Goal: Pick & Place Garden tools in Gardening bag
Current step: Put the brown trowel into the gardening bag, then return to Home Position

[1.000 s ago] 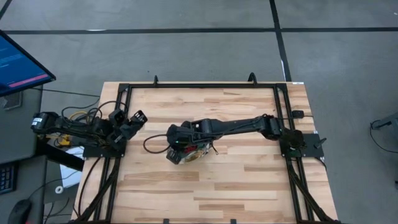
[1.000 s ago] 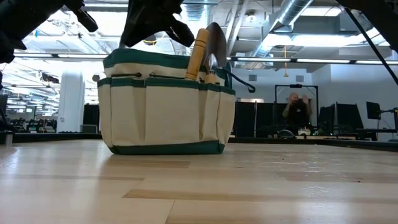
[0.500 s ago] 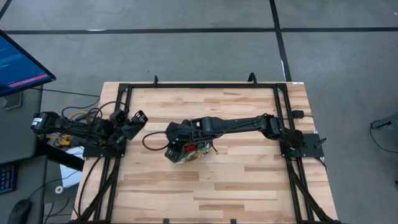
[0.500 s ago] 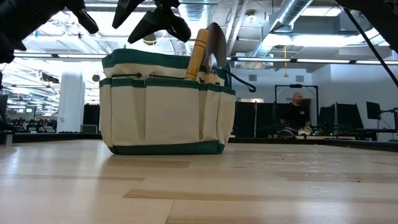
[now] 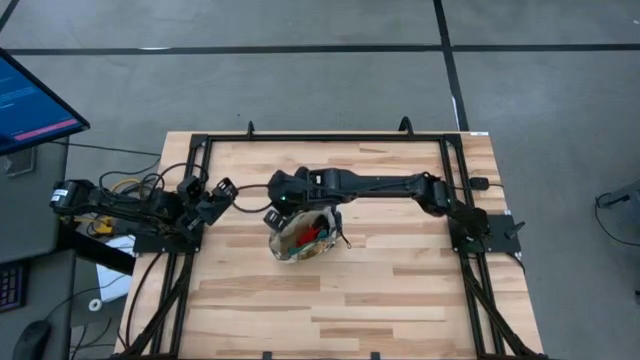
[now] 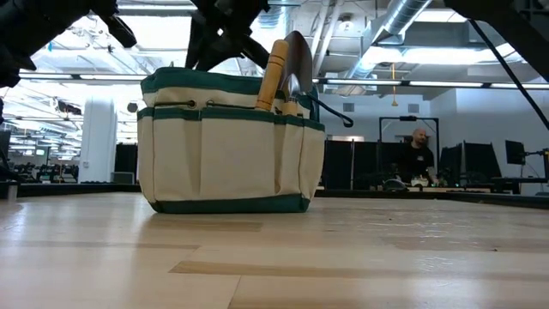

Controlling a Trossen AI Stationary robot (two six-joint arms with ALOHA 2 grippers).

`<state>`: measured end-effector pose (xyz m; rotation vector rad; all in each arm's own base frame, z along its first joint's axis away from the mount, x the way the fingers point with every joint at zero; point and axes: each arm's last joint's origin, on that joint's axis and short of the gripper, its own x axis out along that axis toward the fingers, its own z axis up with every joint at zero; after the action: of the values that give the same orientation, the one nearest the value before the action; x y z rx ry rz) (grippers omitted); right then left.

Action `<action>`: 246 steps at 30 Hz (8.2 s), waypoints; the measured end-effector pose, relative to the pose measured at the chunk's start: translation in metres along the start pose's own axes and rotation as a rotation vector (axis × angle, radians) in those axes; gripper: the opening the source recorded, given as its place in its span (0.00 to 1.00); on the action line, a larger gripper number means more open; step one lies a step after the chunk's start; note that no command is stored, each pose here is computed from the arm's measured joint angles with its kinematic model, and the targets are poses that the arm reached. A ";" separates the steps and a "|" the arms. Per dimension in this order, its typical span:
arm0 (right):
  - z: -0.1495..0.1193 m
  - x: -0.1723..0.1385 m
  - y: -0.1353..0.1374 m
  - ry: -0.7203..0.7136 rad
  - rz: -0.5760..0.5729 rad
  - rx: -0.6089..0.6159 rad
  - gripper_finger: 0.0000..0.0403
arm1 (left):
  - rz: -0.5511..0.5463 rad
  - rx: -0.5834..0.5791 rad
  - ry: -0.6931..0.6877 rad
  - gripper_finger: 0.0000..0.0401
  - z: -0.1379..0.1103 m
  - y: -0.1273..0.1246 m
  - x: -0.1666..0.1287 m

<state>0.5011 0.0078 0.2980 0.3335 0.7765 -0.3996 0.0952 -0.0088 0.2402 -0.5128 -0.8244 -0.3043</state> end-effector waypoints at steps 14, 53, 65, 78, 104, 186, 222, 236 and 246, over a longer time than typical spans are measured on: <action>-0.007 0.005 0.008 0.011 0.012 -0.113 0.02 | 0.000 -0.027 0.000 0.24 0.000 0.000 0.000; 0.010 -0.256 -0.046 -0.210 0.067 -0.446 0.00 | 0.046 -0.036 0.175 0.01 -0.013 0.009 -0.002; -0.085 -0.262 -0.130 -0.501 0.205 -0.257 0.00 | 0.156 -0.044 0.347 0.00 -0.024 0.027 -0.008; -0.209 -0.197 -0.175 -0.774 0.413 -0.030 0.00 | 0.266 -0.017 0.404 0.00 -0.010 0.054 -0.017; -0.302 -0.171 -0.207 -0.940 0.516 0.059 0.00 | 0.504 -0.055 0.524 0.00 -0.020 0.060 -0.012; -0.327 -0.141 -0.213 -0.543 0.419 0.182 0.00 | 0.094 0.150 0.629 0.01 -0.035 0.004 -0.040; -0.327 -0.141 -0.213 -0.544 0.420 0.182 0.00 | 0.094 0.150 0.628 0.01 -0.035 0.004 -0.040; -0.327 -0.141 -0.213 -0.544 0.420 0.182 0.00 | 0.094 0.150 0.628 0.01 -0.035 0.004 -0.040; -0.327 -0.141 -0.213 -0.544 0.420 0.182 0.00 | 0.094 0.149 0.628 0.01 -0.035 0.004 -0.040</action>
<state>0.1124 -0.0057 0.1522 0.5184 0.1278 -0.1483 0.0928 -0.0220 0.1889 -0.2858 -0.2095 -0.2917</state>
